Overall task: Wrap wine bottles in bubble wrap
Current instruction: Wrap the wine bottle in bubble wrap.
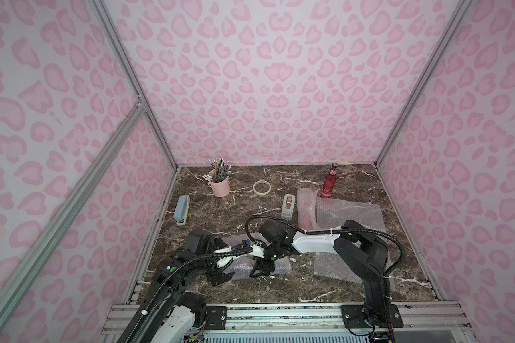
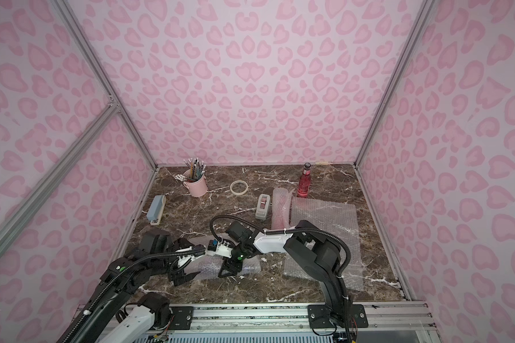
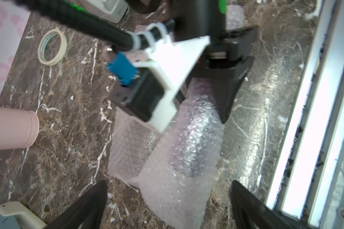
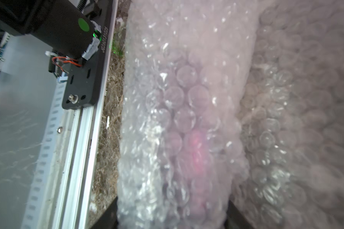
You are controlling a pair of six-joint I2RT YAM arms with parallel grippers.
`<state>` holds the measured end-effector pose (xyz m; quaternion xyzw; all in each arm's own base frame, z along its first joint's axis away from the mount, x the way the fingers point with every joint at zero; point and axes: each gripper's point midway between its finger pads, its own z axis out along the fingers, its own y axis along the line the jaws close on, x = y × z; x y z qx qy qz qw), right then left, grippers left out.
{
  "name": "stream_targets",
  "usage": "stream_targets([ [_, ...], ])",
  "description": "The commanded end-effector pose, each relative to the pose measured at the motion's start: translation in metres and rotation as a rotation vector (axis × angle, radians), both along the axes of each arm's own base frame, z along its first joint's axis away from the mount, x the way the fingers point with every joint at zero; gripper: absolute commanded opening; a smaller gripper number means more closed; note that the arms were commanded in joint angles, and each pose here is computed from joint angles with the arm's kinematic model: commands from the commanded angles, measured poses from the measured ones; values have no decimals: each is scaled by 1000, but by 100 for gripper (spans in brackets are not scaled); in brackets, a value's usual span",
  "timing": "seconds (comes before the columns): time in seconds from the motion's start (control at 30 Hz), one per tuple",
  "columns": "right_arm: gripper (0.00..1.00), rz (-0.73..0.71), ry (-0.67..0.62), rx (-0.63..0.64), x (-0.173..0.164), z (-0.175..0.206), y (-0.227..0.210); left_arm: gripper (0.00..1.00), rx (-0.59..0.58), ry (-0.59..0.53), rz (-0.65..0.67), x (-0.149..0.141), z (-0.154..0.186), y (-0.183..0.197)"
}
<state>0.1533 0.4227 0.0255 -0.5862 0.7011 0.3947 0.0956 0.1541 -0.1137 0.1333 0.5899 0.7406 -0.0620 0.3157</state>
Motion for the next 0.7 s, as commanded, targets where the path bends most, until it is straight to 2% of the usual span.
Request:
stream_targets([
  [0.0,58,-44,210,-111,-18,-14,-17,99,6,-13,-157,-18,-13,-7],
  [0.07,57,-97,285,-122,-12,-14,-17,100,28,-45,-218,-23,-24,-8],
  [0.17,56,-155,348,-132,-8,-11,-17,99,50,-157,-278,-17,-32,-13],
  [0.27,55,-217,404,-152,-4,-9,-15,98,51,-209,-356,-16,-38,-26],
  [0.37,55,-271,456,-145,-5,-9,-14,96,109,-266,-370,-2,-45,-33],
  [0.5,54,-349,484,-122,0,-4,-13,93,119,-234,-386,3,-49,-49],
  [0.57,54,-348,503,-104,-1,-1,-11,92,173,-211,-406,5,-62,-50],
  [0.67,54,-348,520,-110,-4,-5,-14,90,186,-266,-355,22,-62,-57],
])
